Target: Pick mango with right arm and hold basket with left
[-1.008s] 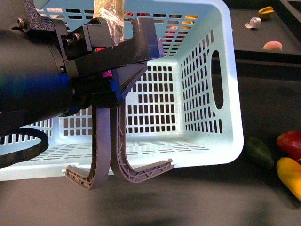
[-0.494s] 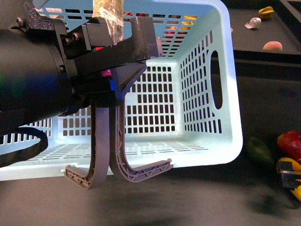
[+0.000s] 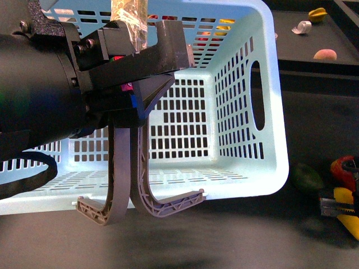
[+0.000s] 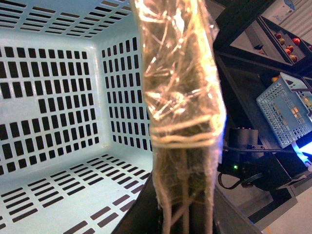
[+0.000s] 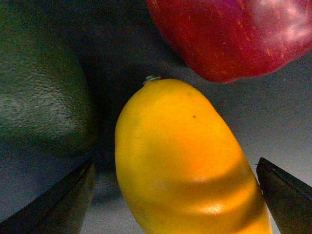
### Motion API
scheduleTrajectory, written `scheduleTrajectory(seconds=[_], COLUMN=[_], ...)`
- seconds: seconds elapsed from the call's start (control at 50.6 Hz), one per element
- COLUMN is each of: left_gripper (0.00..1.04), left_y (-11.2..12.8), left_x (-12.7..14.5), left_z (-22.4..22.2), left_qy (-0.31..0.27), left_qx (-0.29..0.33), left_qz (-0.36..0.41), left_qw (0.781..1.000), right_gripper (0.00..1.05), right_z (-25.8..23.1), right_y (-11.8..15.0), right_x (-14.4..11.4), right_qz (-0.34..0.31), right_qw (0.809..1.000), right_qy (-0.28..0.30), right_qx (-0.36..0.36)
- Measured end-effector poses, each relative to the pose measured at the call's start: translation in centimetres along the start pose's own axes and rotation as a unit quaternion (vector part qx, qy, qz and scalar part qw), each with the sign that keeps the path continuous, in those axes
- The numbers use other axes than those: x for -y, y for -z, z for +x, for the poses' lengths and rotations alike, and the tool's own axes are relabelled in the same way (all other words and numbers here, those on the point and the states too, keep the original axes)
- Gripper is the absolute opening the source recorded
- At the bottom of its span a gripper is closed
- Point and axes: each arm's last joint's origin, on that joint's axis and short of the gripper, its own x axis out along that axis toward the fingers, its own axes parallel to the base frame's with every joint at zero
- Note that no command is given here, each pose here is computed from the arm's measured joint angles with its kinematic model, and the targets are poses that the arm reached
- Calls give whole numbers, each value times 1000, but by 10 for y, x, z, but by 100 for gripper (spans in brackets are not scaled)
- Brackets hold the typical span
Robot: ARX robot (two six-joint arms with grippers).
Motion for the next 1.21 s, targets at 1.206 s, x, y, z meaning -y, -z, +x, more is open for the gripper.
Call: scheduleTrajectory(seconds=[1.206], left_gripper=[7], left_y=[0], left_x=[0], left_z=[0], left_qy=[0], left_qx=[0], left_qz=[0], left_qw=[1000], right_gripper=[59], right_z=[-220], right_y=[-101], right_x=[-36], right_qz=[48], right_qw=[937], right_qy=[-277], right_qx=[206])
